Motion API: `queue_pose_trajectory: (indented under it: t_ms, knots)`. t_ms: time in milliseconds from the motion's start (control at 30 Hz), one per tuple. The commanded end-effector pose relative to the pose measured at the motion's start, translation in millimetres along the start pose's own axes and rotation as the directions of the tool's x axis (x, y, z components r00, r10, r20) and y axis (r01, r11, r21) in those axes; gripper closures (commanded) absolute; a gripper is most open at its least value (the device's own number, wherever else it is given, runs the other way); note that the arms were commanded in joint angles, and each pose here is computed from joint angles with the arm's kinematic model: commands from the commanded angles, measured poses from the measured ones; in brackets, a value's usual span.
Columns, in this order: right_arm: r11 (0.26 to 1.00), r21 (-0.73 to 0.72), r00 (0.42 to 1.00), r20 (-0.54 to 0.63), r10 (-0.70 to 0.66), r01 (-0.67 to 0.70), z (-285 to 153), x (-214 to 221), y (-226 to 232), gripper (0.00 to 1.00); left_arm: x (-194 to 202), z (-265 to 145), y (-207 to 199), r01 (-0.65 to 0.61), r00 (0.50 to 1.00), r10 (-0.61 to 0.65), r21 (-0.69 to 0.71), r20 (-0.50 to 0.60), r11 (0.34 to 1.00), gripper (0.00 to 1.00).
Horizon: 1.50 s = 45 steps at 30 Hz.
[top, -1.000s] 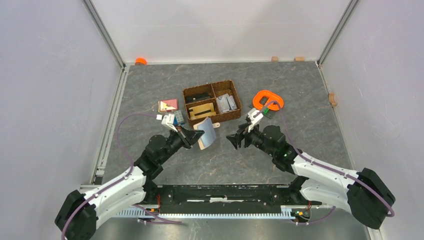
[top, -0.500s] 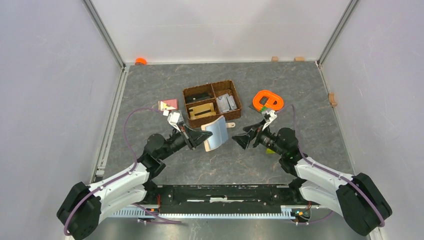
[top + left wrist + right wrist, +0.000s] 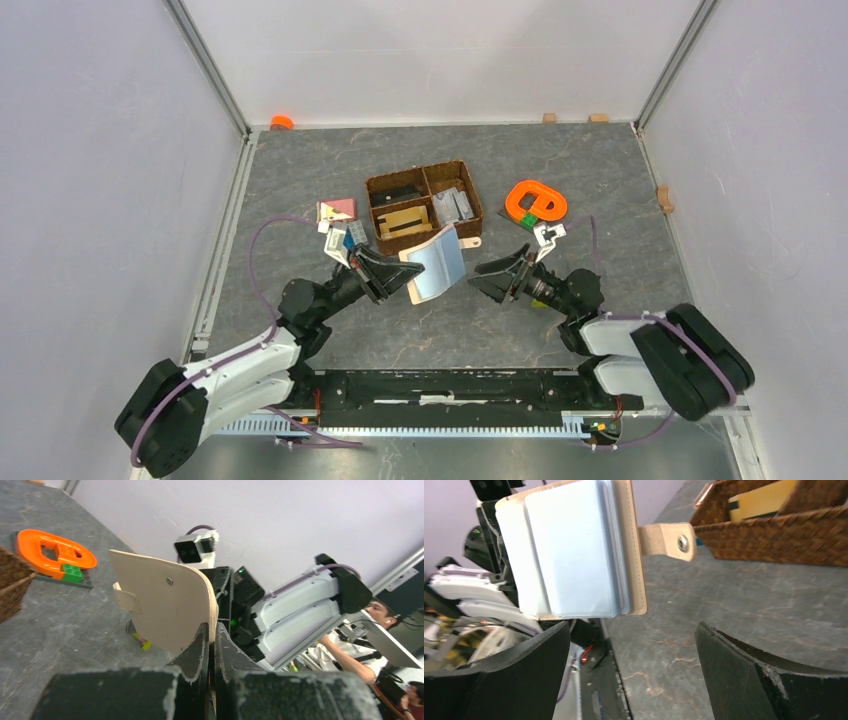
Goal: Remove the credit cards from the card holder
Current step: Remove the credit card from the card holder.
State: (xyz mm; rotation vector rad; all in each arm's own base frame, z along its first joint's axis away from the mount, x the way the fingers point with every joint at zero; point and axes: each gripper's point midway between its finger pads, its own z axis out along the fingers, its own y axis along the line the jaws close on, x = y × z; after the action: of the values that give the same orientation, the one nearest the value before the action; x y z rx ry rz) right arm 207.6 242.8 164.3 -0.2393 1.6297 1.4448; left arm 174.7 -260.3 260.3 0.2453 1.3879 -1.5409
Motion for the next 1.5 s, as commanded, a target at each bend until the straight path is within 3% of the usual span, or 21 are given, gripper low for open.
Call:
queue_pose_trajectory:
  t_ms: [0,200,533,1033,1467]
  knots:
    - [0.960,-0.276,0.992,0.102,0.072,-0.041,-9.5,-27.0,61.8,0.02,-16.7,1.3,-37.7,0.016,0.998,-0.027,0.169,0.063,0.985,0.98]
    - [0.930,-0.355,0.987,0.084,0.139,-0.101,-9.7,-30.3,74.4,0.02,-12.7,3.4,-50.6,0.052,0.998,-0.062,0.251,0.031,0.966,0.98]
    - [0.906,-0.419,0.984,0.176,0.026,0.052,-27.5,-41.7,103.1,0.02,-10.7,4.5,-51.9,0.060,0.998,-0.067,0.258,0.017,0.964,0.98]
    - [0.928,-0.347,0.954,0.299,-0.028,0.136,-47.5,-53.1,95.5,0.02,-20.8,-3.0,-47.1,0.027,0.995,-0.045,0.200,0.087,0.979,0.98]
    - [0.902,-0.415,0.969,0.248,-0.017,0.122,-36.0,-53.5,110.3,0.02,-2.7,13.7,-62.1,0.096,0.995,-0.097,0.298,-0.011,0.950,0.98]
